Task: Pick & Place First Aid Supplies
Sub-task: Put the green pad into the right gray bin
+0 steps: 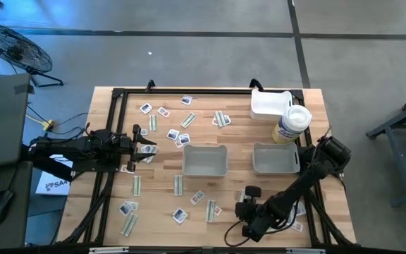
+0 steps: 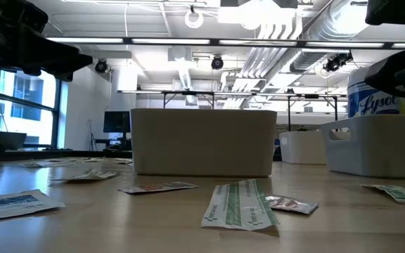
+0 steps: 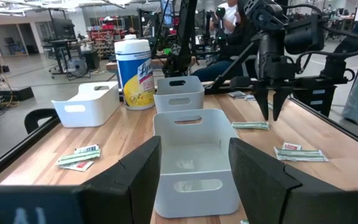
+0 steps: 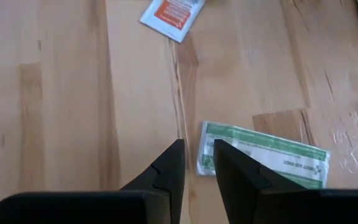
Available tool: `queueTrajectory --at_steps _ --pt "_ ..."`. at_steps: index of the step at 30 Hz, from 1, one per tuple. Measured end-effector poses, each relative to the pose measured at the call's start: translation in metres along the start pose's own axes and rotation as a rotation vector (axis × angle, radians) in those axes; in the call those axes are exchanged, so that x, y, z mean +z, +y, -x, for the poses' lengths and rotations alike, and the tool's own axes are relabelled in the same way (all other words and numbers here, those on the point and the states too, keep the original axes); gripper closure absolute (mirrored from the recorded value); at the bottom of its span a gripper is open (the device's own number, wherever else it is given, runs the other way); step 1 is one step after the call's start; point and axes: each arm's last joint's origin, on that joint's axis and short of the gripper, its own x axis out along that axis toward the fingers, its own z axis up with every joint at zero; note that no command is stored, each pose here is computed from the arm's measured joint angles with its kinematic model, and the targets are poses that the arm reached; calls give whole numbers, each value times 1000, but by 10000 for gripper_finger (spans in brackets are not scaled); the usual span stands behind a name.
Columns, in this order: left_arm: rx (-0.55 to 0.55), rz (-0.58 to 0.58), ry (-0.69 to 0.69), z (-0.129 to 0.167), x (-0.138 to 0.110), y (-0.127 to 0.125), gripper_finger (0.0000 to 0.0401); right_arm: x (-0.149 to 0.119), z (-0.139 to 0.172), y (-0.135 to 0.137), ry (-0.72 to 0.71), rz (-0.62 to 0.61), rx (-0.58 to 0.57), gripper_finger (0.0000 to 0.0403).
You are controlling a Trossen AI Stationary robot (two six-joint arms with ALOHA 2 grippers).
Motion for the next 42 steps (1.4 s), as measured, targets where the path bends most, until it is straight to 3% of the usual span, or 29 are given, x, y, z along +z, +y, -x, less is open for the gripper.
queueTrajectory --at_steps 20,30,42 --pt "0 0 0 0 0 0 215 -1 -26 -8 97 -2 -41 327" --pt "0 0 0 0 0 0 215 -4 -26 -11 135 -27 -64 397" --pt "0 0 0 0 0 0 215 6 -8 -12 106 -39 -49 401"
